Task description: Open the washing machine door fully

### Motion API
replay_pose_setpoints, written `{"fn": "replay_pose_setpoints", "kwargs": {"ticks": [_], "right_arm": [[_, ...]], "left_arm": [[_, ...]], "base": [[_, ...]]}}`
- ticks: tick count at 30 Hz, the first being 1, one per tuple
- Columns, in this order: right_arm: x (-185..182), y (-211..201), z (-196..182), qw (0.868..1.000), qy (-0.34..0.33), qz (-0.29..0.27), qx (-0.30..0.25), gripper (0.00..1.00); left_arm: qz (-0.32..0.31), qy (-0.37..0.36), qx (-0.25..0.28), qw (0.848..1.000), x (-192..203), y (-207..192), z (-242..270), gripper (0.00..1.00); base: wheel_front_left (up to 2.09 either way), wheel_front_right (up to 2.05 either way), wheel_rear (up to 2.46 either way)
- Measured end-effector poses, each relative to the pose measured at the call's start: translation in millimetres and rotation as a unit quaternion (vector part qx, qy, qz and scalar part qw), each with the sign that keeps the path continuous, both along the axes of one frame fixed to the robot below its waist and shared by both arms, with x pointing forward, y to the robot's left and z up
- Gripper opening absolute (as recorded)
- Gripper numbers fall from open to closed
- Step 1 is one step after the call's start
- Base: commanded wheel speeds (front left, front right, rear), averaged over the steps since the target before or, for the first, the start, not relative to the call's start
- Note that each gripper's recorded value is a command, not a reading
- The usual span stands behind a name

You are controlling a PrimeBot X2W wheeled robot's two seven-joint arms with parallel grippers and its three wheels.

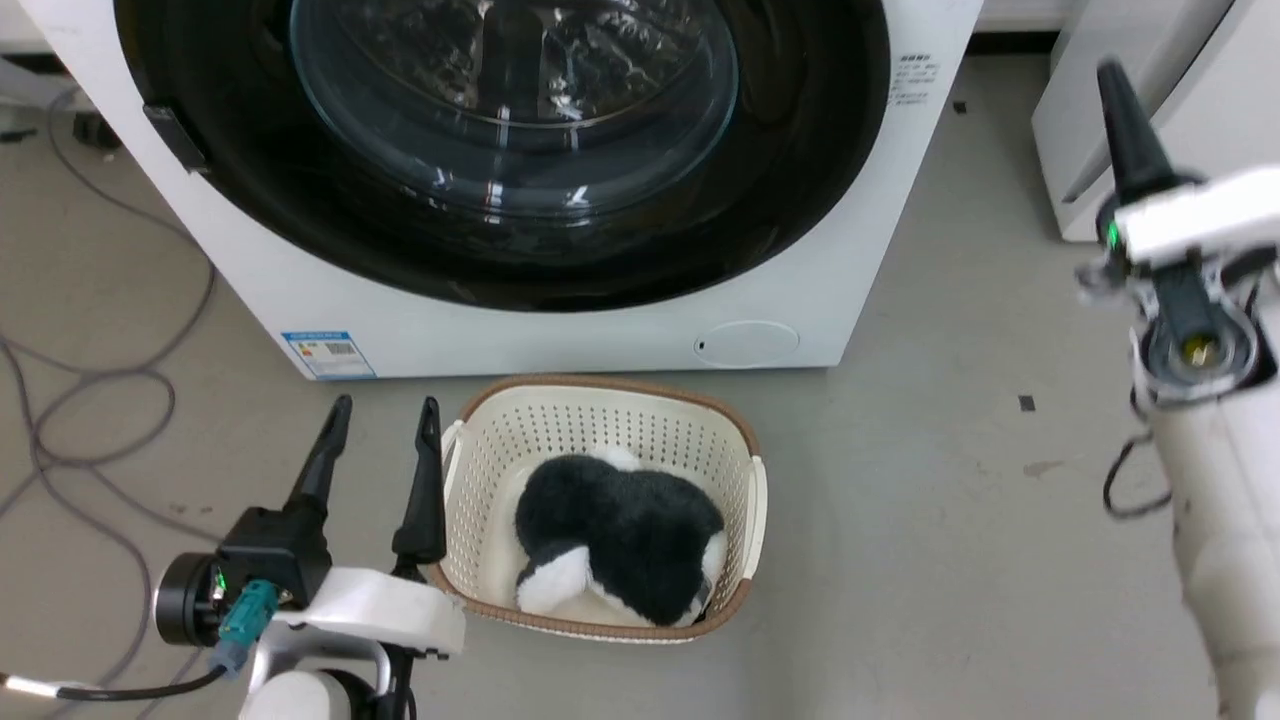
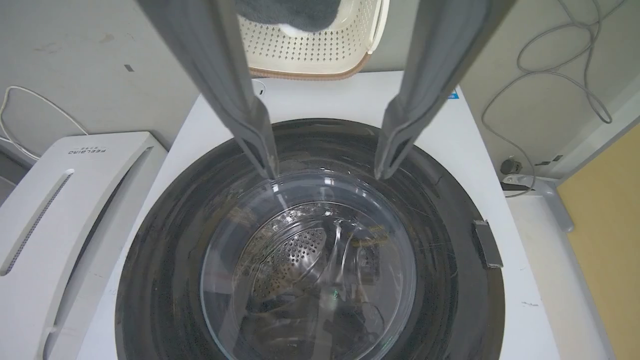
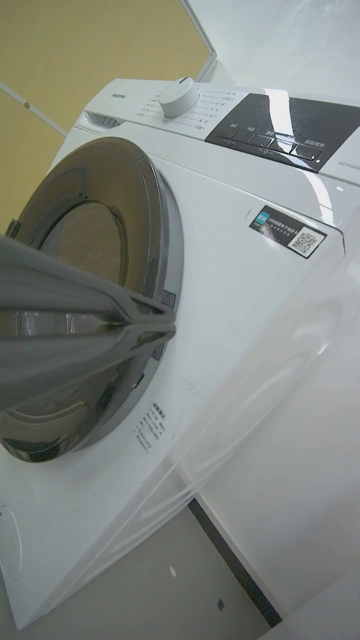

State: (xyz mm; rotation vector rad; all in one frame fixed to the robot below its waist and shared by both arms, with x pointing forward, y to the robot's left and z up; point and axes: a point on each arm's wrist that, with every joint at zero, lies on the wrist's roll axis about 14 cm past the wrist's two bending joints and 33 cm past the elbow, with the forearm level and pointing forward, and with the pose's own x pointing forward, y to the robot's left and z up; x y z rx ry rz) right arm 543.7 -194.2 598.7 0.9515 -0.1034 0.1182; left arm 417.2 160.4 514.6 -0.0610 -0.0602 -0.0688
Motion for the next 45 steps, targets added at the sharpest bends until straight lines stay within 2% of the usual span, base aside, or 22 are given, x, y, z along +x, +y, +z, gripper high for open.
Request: {"fn": "replay_pose_setpoints", "kwargs": {"ticks": [9, 15, 23, 38, 45], "right_arm": [[46.7, 31.0, 15.0, 0.997, 0.034, 0.067, -0.034, 0.00], [70.0, 55.1, 24.7, 0.989, 0.056, 0.119, -0.070, 0.00], [90.4, 79.2, 15.7, 0.972, 0.099, 0.176, -0.121, 0.00], [122.5, 104.4, 10.6, 0.948, 0.150, 0.233, -0.159, 0.00], [127.0, 117.3, 4.8, 0.924, 0.194, 0.276, -0.181, 0.00]], "left_arm": [[0.001, -0.005, -0.003, 1.000, 11.4, 3.4, -3.6, 1.00], [0.005, -0.001, -0.005, 1.000, 18.0, 7.4, -10.2, 1.00], [0.003, -0.002, -0.011, 1.000, 30.7, 8.8, -17.8, 1.00], [0.002, 0.001, -0.029, 1.000, 48.9, 9.3, -35.6, 1.00], [0.003, -0.002, -0.037, 0.999, 56.5, 9.8, -39.9, 1.00]], "base": [[0.00, 0.00, 0.00], [0.00, 0.00, 0.00], [0.00, 0.00, 0.00], [0.00, 0.00, 0.00], [0.00, 0.00, 0.00]]}}
